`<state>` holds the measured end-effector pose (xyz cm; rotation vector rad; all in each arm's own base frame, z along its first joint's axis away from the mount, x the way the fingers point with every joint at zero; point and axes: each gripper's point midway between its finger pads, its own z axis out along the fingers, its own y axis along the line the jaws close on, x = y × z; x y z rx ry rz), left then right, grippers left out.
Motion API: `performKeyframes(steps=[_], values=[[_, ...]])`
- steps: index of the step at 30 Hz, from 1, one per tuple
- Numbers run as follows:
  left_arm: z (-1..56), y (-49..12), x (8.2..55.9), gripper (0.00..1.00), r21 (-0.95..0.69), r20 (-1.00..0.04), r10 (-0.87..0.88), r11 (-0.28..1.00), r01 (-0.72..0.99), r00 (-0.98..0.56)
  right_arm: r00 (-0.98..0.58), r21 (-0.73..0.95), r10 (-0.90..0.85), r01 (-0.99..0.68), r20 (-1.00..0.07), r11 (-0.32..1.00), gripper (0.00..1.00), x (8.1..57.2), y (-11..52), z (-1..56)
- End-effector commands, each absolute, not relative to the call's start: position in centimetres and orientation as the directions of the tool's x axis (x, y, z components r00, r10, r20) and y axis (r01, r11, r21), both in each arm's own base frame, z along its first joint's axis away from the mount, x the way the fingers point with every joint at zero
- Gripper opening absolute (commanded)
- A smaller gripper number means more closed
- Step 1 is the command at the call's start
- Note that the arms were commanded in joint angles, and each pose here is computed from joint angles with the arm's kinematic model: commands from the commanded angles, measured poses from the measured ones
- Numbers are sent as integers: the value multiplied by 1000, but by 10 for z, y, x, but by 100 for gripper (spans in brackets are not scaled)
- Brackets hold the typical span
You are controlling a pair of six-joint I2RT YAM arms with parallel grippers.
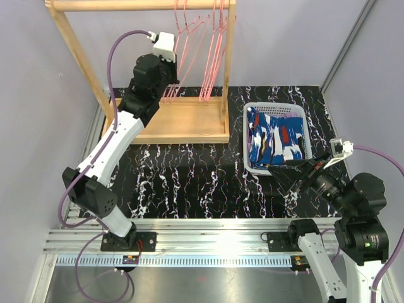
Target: Remove the trousers from the hanger
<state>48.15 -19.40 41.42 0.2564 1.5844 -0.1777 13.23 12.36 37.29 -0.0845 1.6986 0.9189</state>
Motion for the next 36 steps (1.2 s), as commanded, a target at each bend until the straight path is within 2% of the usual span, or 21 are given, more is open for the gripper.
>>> performKeyframes(steps=[1, 3, 4, 5, 6, 7, 8, 9, 10, 13, 15, 17, 18, 21, 22, 26, 32, 36], values=[[450, -176, 461, 4, -5, -999, -15, 973, 230, 43, -318, 494, 379, -510, -869, 704, 100, 129, 121, 381], [449, -178, 457, 23, -1, -1000, -8, 967, 253, 28, -299, 472, 367, -493, -881, 730, 99, 132, 116, 383], [449, -177, 454, 35, 2, -1000, -1, 967, 255, 14, -315, 468, 353, -470, -881, 748, 99, 135, 114, 378], [451, -177, 452, 53, -30, -1000, -31, 968, 248, -2, -315, 457, 342, -449, -885, 768, 99, 137, 110, 377], [458, -174, 449, 58, -30, -1000, -30, 970, 240, -3, -268, 411, 323, -414, -908, 812, 99, 140, 99, 386], [472, -170, 445, 64, -29, -999, -32, 973, 230, 12, -290, 403, 308, -369, -906, 837, 99, 145, 92, 381], [472, -161, 441, 73, -25, -1000, -24, 980, 197, -8, -279, 382, 296, -340, -914, 859, 99, 147, 86, 383], [479, -155, 437, 96, -23, -1000, -23, 984, 179, -3, -247, 343, 276, -294, -929, 892, 100, 153, 74, 391], [483, -145, 431, 99, -21, -1000, -20, 989, 147, -9, -247, 327, 264, -264, -932, 907, 100, 154, 69, 390], [486, -115, 415, 99, -50, -998, -47, 995, 83, -35, -221, 264, 228, -146, -948, 953, 99, 164, 44, 393], [498, -97, 387, 99, -105, -995, -104, 993, 58, -9, -216, 227, 214, -37, -953, 973, 99, 171, 25, 393], [483, -78, 370, 99, -134, -991, -134, 991, -3, -32, -204, 186, 186, 17, -961, 982, 99, 173, 12, 398], [495, -66, 347, 99, -163, -987, -163, 987, -20, 1, -212, 174, 177, 34, -961, 984, 99, 176, 9, 397], [470, -38, 309, 99, -206, -974, -215, 970, -127, -65, -210, 149, 165, 89, -964, 985, 100, 173, -2, 405], [450, -28, 296, 99, -184, -969, -209, 967, -178, -132, -207, 151, 167, 94, -964, 984, 99, 170, -3, 408], [394, 1, 240, 99, -172, -938, -249, 939, -298, -243, -175, 161, 170, 69, -970, 985, 100, 147, -2, 416], [364, 30, 152, 99, -165, -943, -235, 945, -281, -238, -227, 144, 140, 0, -964, 990, 99, 124, 4, 399], [338, 43, 120, 99, -101, -927, -200, 948, -301, -318, -266, 116, 116, 15, -957, 993, 100, 108, -6, 379]])
